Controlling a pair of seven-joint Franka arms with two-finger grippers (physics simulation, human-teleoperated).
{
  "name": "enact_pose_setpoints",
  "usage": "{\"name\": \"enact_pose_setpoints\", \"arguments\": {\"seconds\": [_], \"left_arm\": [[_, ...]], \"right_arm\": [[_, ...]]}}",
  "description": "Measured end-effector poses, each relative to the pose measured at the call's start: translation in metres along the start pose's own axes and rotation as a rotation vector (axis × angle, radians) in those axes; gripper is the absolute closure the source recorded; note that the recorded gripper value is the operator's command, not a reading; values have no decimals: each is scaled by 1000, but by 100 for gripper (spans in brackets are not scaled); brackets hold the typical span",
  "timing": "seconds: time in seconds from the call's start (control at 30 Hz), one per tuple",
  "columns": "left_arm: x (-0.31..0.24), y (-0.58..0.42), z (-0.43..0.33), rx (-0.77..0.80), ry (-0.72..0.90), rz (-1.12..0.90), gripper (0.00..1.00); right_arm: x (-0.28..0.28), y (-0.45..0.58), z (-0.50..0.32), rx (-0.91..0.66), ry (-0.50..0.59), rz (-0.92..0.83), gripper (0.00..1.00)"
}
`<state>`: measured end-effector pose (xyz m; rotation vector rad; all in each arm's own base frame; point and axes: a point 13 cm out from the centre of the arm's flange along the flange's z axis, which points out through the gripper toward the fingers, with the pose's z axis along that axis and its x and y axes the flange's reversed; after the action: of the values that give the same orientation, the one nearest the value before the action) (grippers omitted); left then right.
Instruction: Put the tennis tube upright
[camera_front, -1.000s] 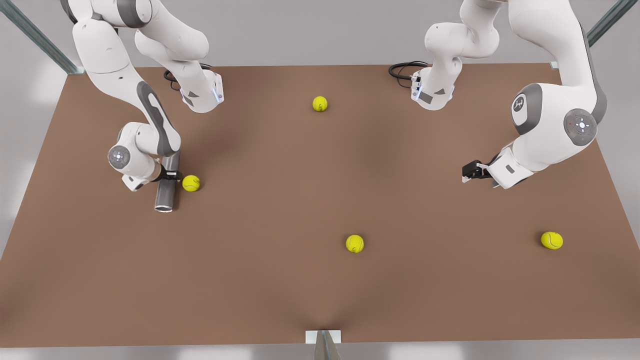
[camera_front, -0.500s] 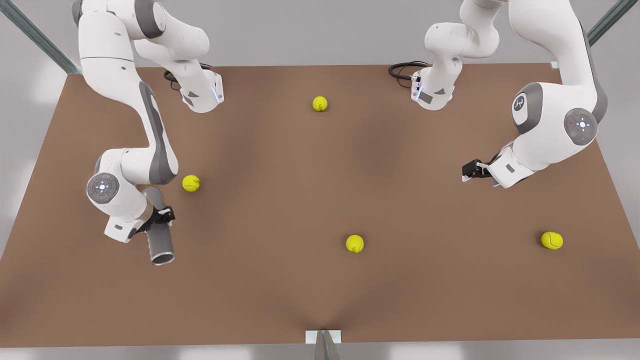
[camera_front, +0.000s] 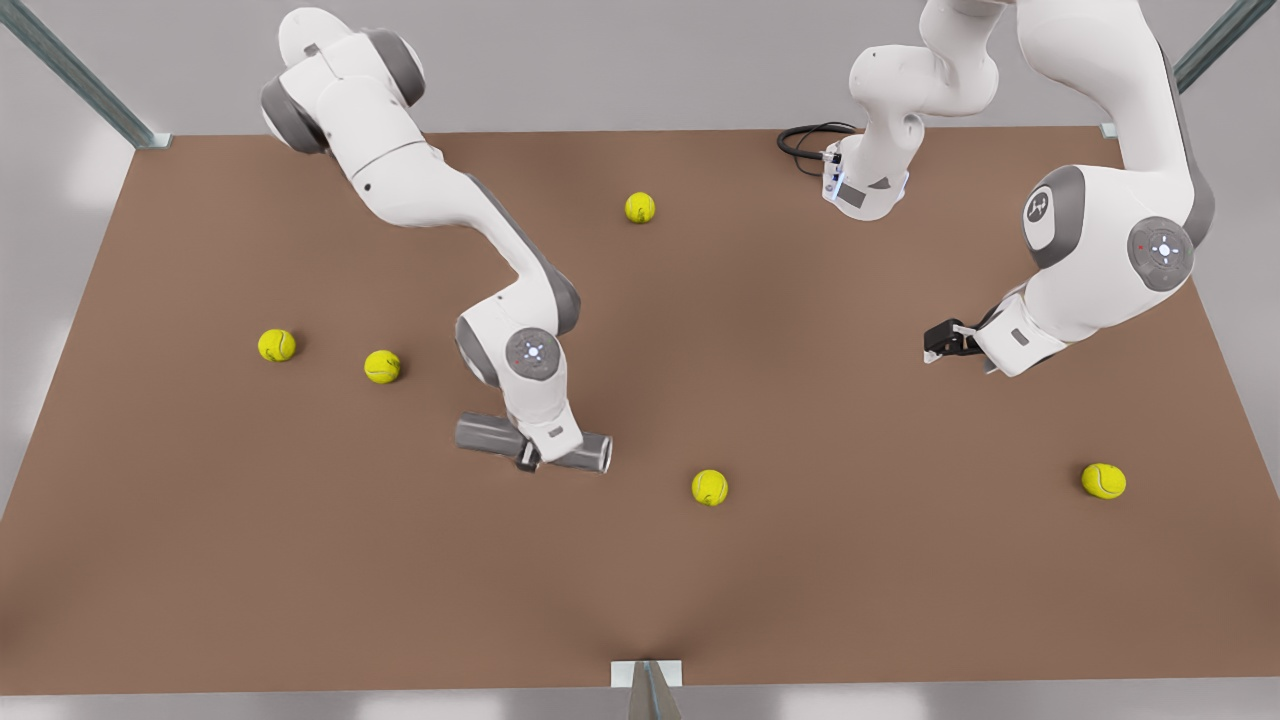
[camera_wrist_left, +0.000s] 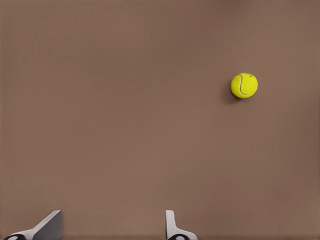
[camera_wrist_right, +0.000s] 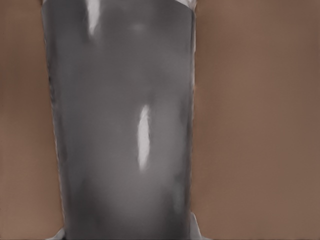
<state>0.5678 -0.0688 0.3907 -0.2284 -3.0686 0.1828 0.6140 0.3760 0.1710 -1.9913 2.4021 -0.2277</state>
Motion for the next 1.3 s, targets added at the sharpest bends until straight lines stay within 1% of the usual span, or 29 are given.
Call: {"name": "enact_pose_setpoints", "arguments": {"seconds": [0.13, 0.23, 0.27, 0.37, 0.5, 0.6, 0.63, 0.7, 0.8, 0.87, 1.0, 1.07, 1.1, 1.13, 1.17, 1.2, 1.27, 1.3], "left_arm": [[0, 0, -1, 0, 0, 0, 0], [1, 0, 0, 0, 2, 0, 0], [1, 0, 0, 0, 1, 0, 0], [1, 0, 0, 0, 2, 0, 0], [1, 0, -1, 1, 2, 0, 0], [1, 0, -1, 1, 2, 0, 0], [1, 0, -1, 1, 2, 0, 0], [1, 0, -2, 1, 1, 0, 0], [-1, -2, -4, 4, -5, -1, 0], [-1, -4, -1, 9, 1, -1, 0], [0, -12, 3, 17, 12, 4, 0], [1, -19, 6, 40, 19, 1, 0], [0, -26, 13, 80, 31, -11, 0], [-2, -37, 23, 144, 47, -31, 0], [-6, -49, 34, 223, 63, -59, 0], [-12, -63, 44, 309, 78, -90, 0], [-28, -91, 68, 459, 109, -145, 0], [-41, -107, 82, 512, 123, -158, 0]], "right_arm": [[-106, 44, -7, 43, -118, -177, 52], [-169, 86, 2, 57, -161, -280, 52], [-180, 92, 11, 54, -164, -294, 52], [-184, 96, 30, 42, -148, -295, 51], [-172, 97, 51, 17, -97, -258, 50], [-174, 117, 50, -3, -61, -247, 50], [-175, 127, 50, -11, -48, -244, 47], [-176, 142, 51, -24, -21, -233, 47], [-171, 148, 54, -41, 7, -172, 47], [-166, 148, 56, -46, 22, -122, 0], [-162, 144, 55, -49, 32, 1, 0], [-163, 137, 34, -38, 14, 73, 0], [-158, 136, 4, -26, 0, 106, 0], [-138, 124, -31, -11, -7, 155, 0], [-95, 90, -73, 6, -19, 249, 0], [-40, 42, -117, 13, -44, 385, 0], [103, -71, -197, 14, -115, 735, 0], [176, -113, -226, 15, -131, 890, 0]]}}
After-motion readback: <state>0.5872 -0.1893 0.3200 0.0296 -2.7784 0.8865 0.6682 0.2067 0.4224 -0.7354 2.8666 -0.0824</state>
